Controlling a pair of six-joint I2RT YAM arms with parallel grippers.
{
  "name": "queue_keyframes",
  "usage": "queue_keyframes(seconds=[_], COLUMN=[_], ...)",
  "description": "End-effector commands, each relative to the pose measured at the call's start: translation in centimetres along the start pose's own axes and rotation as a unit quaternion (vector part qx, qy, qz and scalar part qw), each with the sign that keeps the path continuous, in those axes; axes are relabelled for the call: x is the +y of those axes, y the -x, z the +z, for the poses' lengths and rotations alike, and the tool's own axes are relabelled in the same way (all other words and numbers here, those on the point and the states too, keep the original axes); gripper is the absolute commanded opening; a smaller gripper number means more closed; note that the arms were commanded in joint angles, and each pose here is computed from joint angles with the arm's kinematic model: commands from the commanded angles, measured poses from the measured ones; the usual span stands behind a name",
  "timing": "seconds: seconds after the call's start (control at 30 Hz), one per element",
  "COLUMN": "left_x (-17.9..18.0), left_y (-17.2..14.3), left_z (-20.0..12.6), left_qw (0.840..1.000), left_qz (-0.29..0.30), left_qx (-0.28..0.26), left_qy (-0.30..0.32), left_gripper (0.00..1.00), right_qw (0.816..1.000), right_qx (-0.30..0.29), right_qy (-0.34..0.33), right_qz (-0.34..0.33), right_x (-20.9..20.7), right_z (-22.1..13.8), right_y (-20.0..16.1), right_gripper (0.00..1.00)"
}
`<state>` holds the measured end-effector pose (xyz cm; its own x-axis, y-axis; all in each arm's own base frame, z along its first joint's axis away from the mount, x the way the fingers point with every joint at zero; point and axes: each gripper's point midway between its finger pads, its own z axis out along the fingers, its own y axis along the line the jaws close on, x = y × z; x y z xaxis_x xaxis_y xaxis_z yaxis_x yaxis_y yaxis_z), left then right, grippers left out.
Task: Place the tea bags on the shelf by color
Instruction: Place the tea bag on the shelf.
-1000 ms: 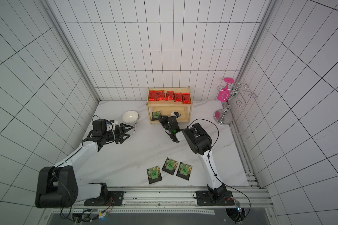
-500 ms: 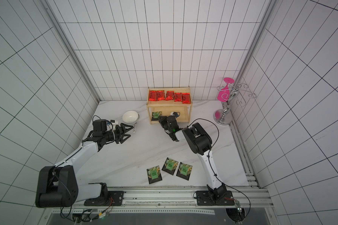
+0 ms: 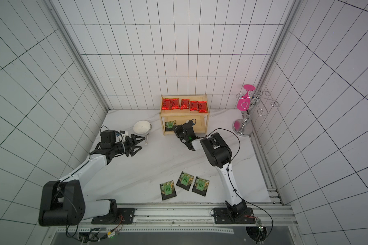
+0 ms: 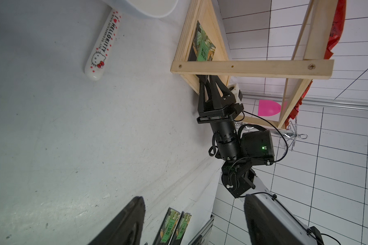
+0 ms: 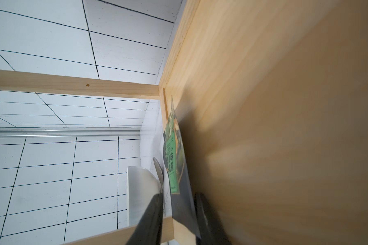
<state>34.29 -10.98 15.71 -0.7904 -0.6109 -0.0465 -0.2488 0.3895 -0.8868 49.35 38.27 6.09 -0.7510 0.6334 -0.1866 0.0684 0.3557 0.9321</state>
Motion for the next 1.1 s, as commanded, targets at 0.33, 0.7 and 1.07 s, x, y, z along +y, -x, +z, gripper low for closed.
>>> queue_keyframes(seconds=[0.33, 0.7, 1.07], left_x=[0.0, 0.0, -0.1], left_y=[0.2, 0.2, 0.2], left_z=[-0.2, -0.3, -0.4], left_qw=[1.0, 1.0, 1.0], left_qz=[0.008, 0.009, 0.011], left_qx=[-0.008, -0.01, -0.012], left_qy=[-0.008, -0.009, -0.009], left_gripper=[0.77, 0.77, 0.77], right_qw=[0.993, 0.989, 0.979], right_qx=[0.043, 0.077, 0.087], right_qy=[-0.105, -0.124, -0.161], right_qz=[-0.01, -0.031, -0.088], right_x=[-1.9, -2.2, -2.4], right_z=[-1.2, -0.3, -0.5], right_y=[-0.5, -1.4, -1.2], right_gripper=[0.31, 0.28, 0.26])
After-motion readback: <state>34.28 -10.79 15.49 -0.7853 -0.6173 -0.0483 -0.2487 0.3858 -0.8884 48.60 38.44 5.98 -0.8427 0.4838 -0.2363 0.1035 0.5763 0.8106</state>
